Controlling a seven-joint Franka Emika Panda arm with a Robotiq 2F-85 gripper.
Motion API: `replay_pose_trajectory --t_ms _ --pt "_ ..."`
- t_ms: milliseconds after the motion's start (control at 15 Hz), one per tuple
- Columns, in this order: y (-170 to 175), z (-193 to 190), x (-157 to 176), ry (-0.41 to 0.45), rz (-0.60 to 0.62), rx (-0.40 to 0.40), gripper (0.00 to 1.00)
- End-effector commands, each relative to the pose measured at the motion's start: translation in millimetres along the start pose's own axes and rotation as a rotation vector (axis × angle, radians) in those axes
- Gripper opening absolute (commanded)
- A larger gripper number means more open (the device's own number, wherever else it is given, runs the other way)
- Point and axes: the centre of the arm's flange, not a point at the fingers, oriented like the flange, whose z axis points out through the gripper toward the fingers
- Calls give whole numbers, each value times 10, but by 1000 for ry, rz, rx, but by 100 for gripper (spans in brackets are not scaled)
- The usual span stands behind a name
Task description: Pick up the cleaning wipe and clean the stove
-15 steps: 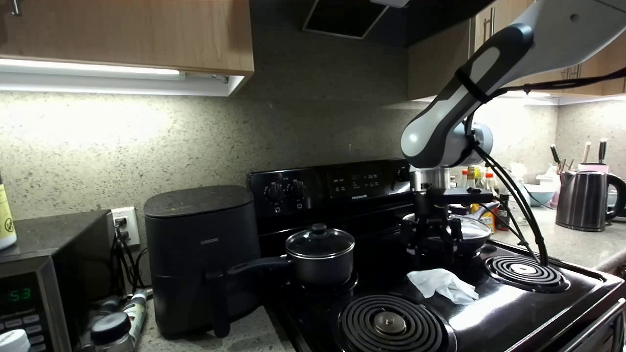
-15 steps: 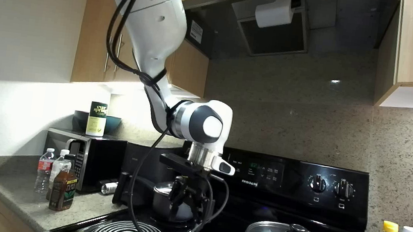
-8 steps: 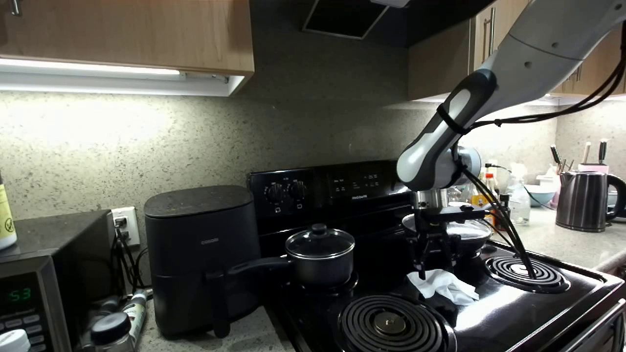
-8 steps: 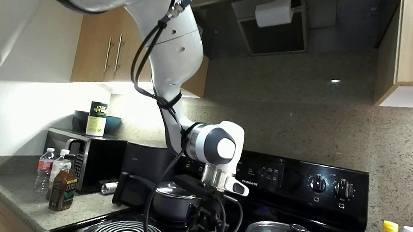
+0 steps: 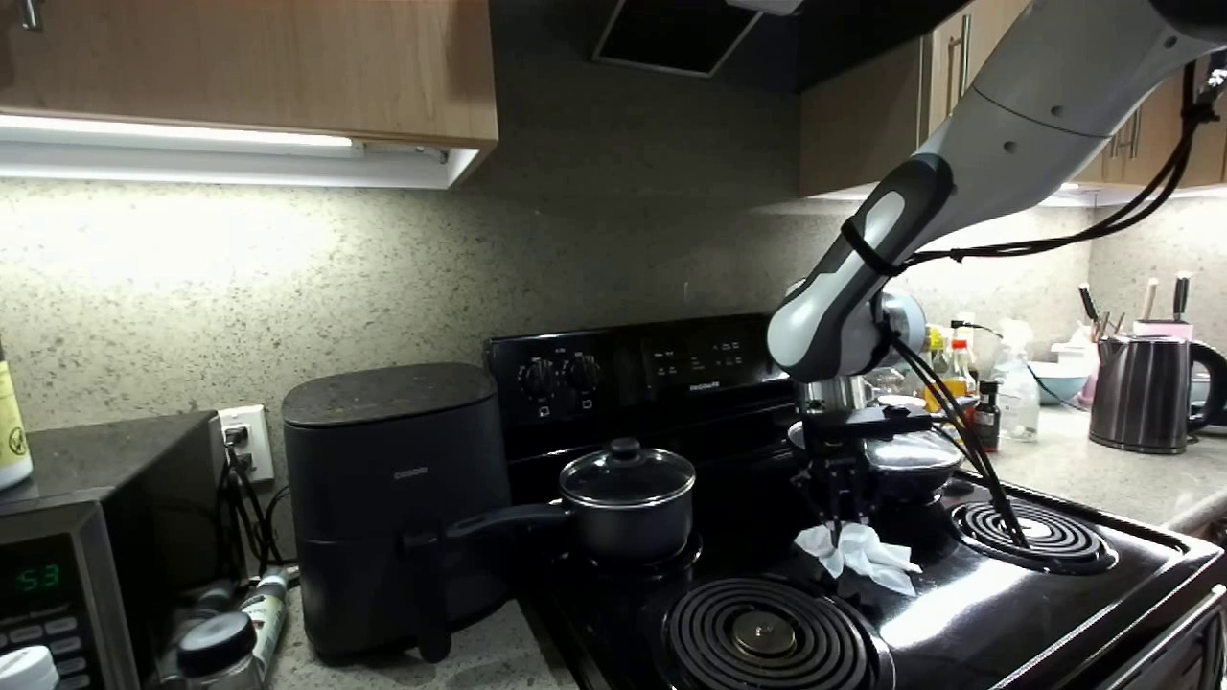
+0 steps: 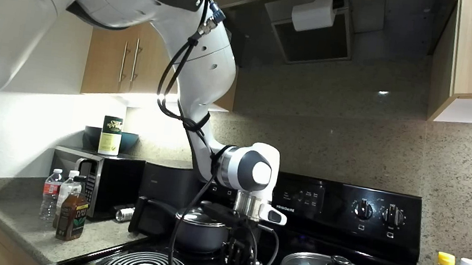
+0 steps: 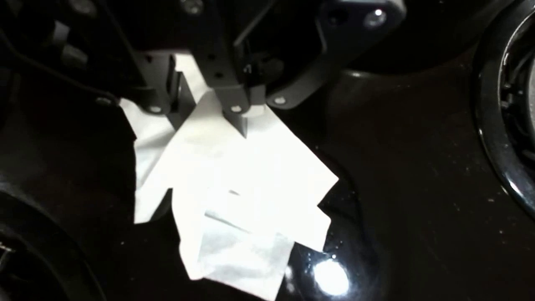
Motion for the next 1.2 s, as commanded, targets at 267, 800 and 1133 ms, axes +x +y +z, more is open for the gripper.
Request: replay_pose_trajectory --t_ms 267,800,1133 --pt "-941 -266 -367 92 -186 -34 0" --pt "-1228 -198 -504 70 -249 -53 0" --pt "-1735 -247 -591 248 -443 -72 0"
